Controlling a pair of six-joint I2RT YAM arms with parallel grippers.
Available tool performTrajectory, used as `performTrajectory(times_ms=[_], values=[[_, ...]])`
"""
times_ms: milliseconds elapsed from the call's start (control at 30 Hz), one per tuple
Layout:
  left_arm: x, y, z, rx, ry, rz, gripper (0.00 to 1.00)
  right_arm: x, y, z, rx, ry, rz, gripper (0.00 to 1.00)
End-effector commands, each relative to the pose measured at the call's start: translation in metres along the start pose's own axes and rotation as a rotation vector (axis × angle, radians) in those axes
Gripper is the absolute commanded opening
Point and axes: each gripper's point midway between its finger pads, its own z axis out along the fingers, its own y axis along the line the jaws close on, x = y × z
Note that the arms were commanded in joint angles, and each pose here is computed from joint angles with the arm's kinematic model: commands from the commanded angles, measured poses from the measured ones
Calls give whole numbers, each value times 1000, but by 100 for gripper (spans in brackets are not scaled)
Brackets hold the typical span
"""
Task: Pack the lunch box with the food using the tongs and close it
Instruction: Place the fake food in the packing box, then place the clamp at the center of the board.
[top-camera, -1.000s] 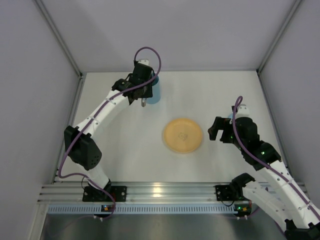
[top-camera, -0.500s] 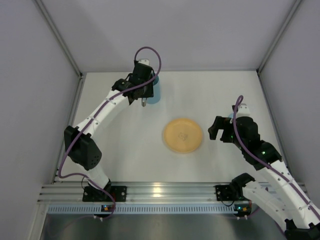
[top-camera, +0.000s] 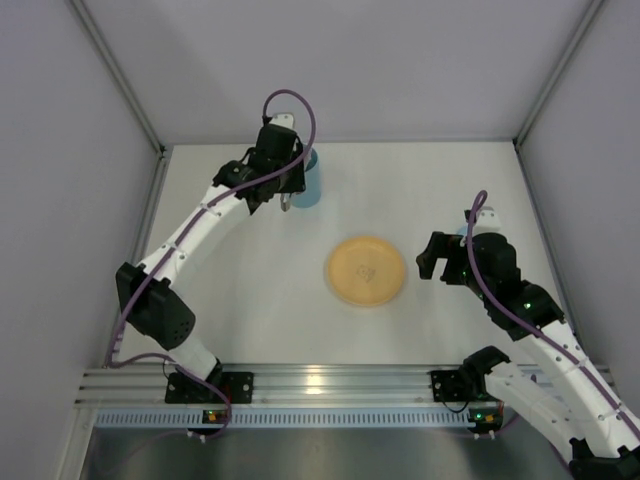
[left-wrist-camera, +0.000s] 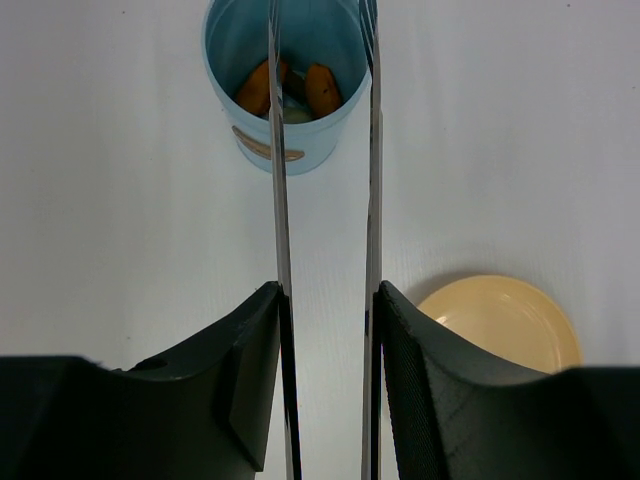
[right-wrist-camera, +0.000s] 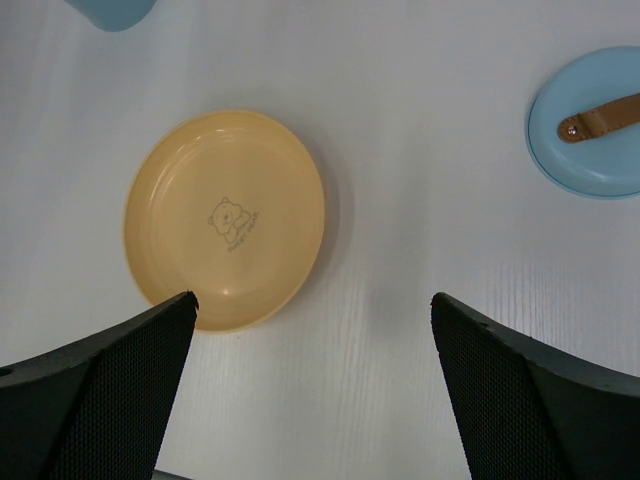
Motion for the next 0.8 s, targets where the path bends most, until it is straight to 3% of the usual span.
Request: performTrajectory(times_ms=[0, 300, 500, 600, 767], values=[[-40, -9, -32, 83, -142, -26, 47, -13, 5, -8, -8, -31, -2, 99], [-38, -27, -66, 203, -180, -9, 47, -14, 4, -6, 2, -35, 4, 99], [1, -57, -92, 262, -168, 71, 47, -14, 5, -4, -4, -39, 13, 99], [20, -36, -91, 156, -154, 4, 47, -12, 6, -2, -7, -33, 9, 99], [31, 2, -99, 45, -233, -91, 47, -10, 6, -1, -11, -28, 6, 99]])
